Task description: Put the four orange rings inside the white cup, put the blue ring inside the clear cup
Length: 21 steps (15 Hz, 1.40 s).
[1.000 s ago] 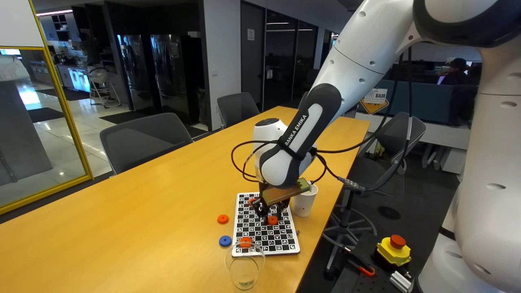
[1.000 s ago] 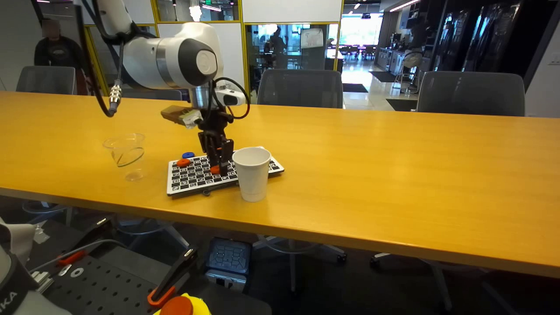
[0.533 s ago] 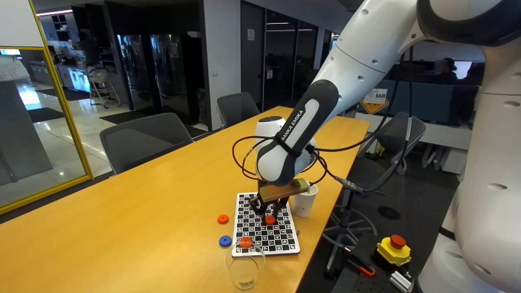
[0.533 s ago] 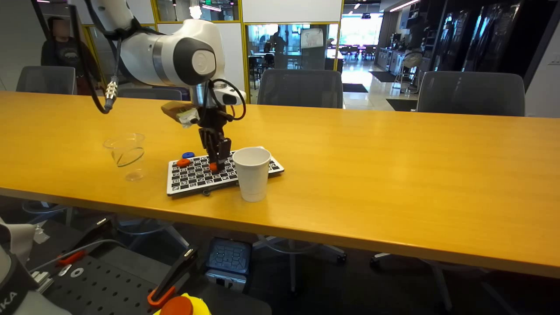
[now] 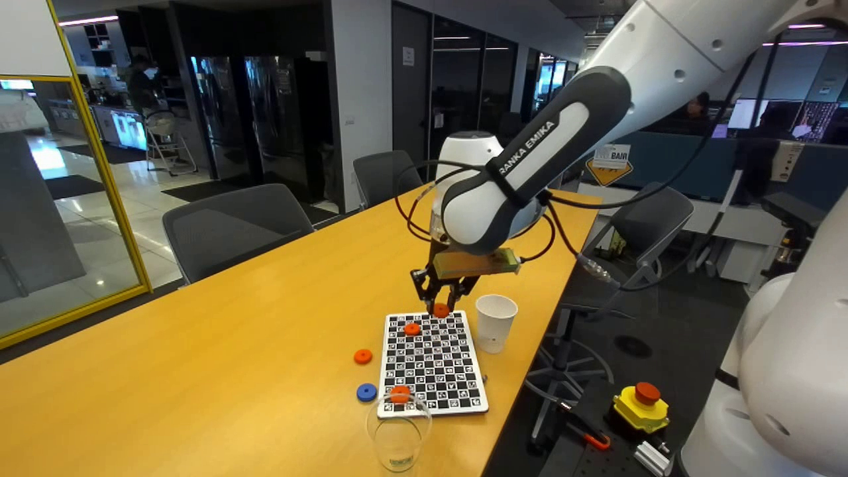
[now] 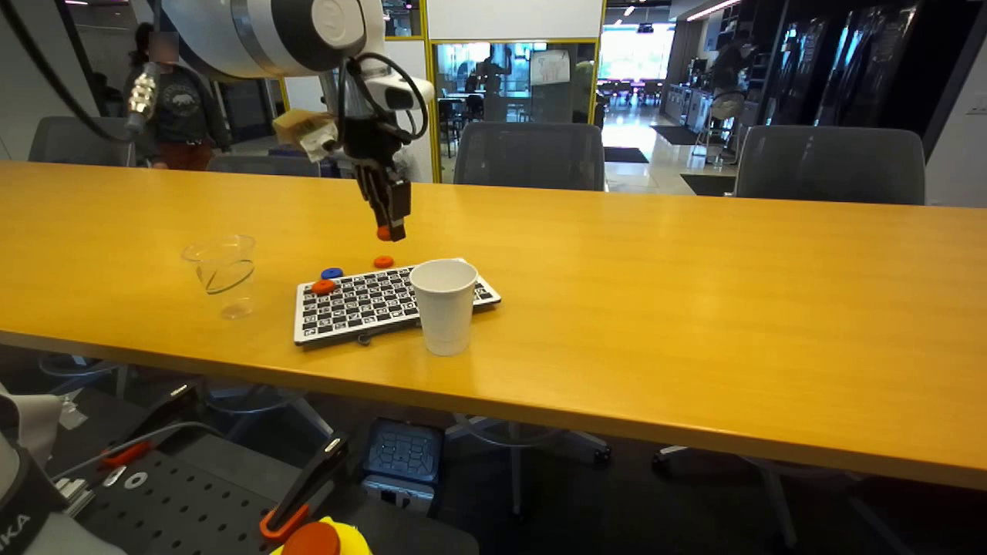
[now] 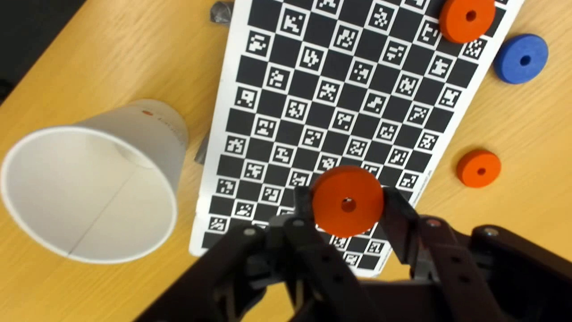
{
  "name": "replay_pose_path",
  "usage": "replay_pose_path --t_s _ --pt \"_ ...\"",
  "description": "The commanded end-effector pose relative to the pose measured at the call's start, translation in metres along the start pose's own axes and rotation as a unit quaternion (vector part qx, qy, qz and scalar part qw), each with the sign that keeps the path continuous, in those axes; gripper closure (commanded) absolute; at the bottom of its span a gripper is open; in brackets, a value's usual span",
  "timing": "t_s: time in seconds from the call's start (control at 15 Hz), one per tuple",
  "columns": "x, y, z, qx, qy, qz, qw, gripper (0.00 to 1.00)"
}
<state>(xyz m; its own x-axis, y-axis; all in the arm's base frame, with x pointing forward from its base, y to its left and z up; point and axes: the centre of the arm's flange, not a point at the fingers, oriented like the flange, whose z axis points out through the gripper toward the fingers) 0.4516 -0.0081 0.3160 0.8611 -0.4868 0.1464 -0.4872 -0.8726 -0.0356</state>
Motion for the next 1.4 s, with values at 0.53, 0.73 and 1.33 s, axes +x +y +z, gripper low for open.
replay_pose_path --t_s 0.53,0.73,1.33 --pt "-0.022 0.091 -0.044 -0.050 0.005 0.105 0.9932 0.75" --pt "-0.017 0.101 -0.030 -0.056 -0.006 0.119 0.9914 0.75" --pt "0.010 0.113 -0.006 -0.059 -0.020 0.146 0.9873 0.75"
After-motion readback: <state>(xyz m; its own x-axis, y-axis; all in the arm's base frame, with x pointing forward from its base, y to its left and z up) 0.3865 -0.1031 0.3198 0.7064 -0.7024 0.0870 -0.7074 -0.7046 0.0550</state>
